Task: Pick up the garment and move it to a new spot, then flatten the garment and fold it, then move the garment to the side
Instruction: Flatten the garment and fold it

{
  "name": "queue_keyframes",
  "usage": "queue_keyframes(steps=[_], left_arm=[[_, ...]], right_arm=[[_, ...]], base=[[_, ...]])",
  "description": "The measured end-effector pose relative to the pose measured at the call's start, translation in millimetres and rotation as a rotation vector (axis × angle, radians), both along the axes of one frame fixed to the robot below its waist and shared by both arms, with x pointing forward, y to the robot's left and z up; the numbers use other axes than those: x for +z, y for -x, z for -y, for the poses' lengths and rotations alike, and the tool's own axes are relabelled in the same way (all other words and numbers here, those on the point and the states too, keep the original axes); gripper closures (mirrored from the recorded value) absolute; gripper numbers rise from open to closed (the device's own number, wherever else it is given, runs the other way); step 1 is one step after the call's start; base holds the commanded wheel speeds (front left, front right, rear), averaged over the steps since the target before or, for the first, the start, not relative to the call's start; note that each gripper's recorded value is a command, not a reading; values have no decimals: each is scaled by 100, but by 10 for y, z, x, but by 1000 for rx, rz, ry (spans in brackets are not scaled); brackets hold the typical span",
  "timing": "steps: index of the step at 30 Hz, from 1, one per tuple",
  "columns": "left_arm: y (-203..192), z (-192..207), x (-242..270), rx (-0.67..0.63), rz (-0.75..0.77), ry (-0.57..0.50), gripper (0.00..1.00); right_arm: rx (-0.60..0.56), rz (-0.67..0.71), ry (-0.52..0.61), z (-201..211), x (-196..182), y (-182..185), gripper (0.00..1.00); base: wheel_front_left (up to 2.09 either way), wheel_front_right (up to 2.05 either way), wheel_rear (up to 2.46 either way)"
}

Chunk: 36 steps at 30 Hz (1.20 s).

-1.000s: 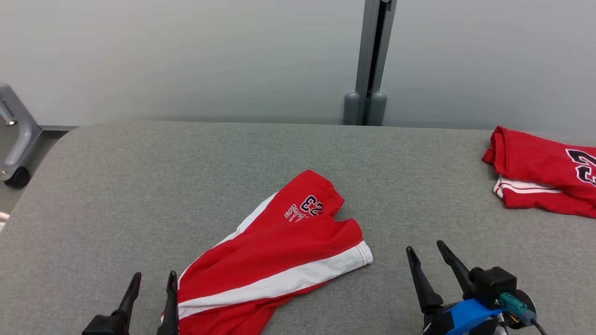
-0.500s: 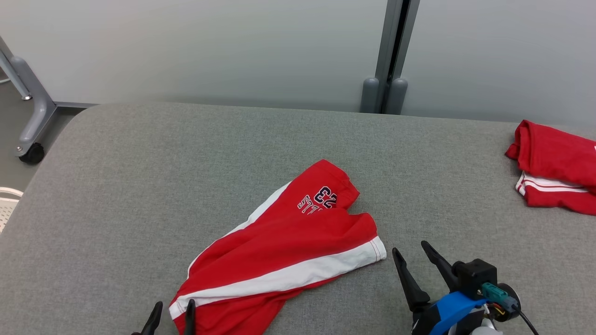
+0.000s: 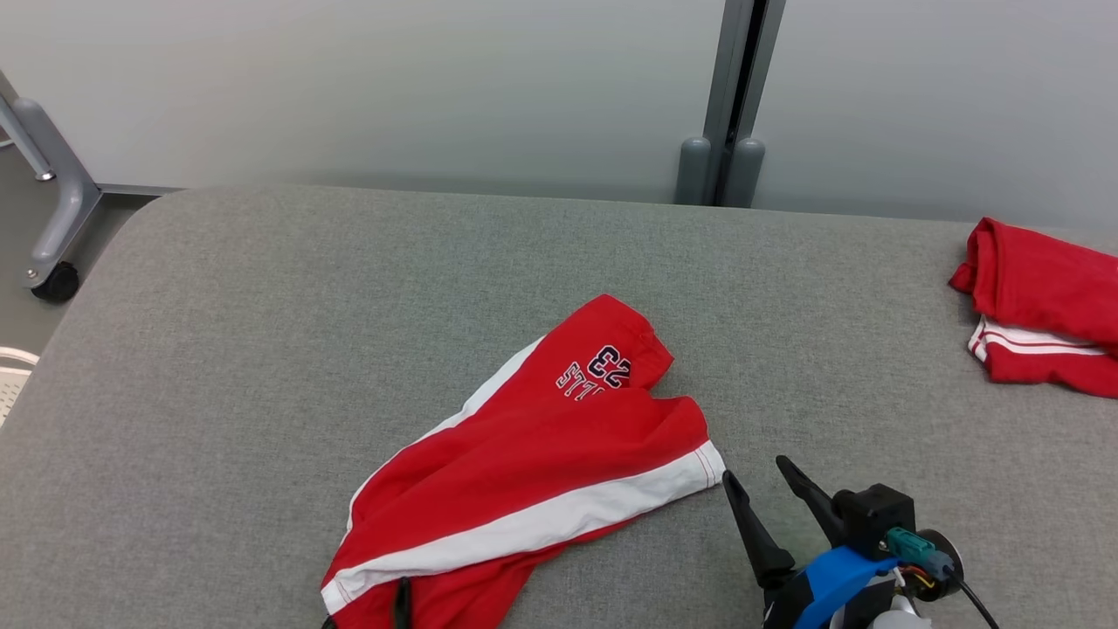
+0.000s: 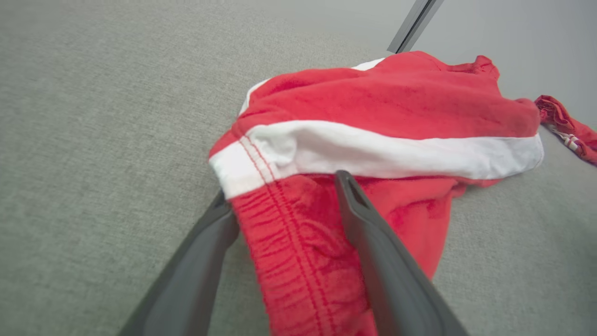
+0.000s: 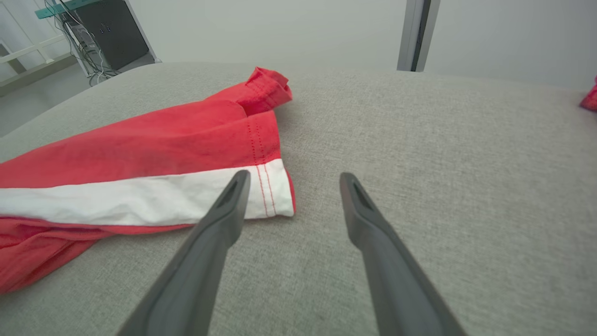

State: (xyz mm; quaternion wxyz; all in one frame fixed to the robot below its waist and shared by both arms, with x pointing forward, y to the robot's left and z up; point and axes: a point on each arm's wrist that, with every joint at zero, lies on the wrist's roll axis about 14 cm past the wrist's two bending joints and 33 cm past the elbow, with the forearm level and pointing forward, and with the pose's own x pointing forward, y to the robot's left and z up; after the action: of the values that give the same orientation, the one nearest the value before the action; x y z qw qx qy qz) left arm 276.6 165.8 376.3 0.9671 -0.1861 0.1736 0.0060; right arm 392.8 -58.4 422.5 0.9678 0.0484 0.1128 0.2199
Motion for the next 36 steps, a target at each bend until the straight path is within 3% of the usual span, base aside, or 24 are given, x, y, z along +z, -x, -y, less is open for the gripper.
queue_keyframes(steps=[24, 25, 26, 27, 28, 36], left_arm=[[-229, 104, 259, -37, 86, 35, 0], [-231, 118, 260, -40, 86, 42, 19], [-237, 134, 263, -41, 85, 52, 46], [-249, 149, 269, -46, 87, 58, 78], [-249, 149, 269, -46, 87, 58, 100], [-447, 188, 461, -81, 155, 61, 100]], right_arm=[[206, -91, 110, -386, -304, -140, 0], [210, -94, 107, -404, -306, -144, 40], [216, -102, 103, -428, -319, -135, 97], [223, -108, 103, -443, -333, -121, 100], [223, -108, 103, -443, -333, -121, 100], [212, -41, 67, -418, -98, -201, 100]], base=[[0, 0, 0], [0, 0, 0], [0, 0, 0], [0, 0, 0], [0, 0, 0], [0, 0, 0]])
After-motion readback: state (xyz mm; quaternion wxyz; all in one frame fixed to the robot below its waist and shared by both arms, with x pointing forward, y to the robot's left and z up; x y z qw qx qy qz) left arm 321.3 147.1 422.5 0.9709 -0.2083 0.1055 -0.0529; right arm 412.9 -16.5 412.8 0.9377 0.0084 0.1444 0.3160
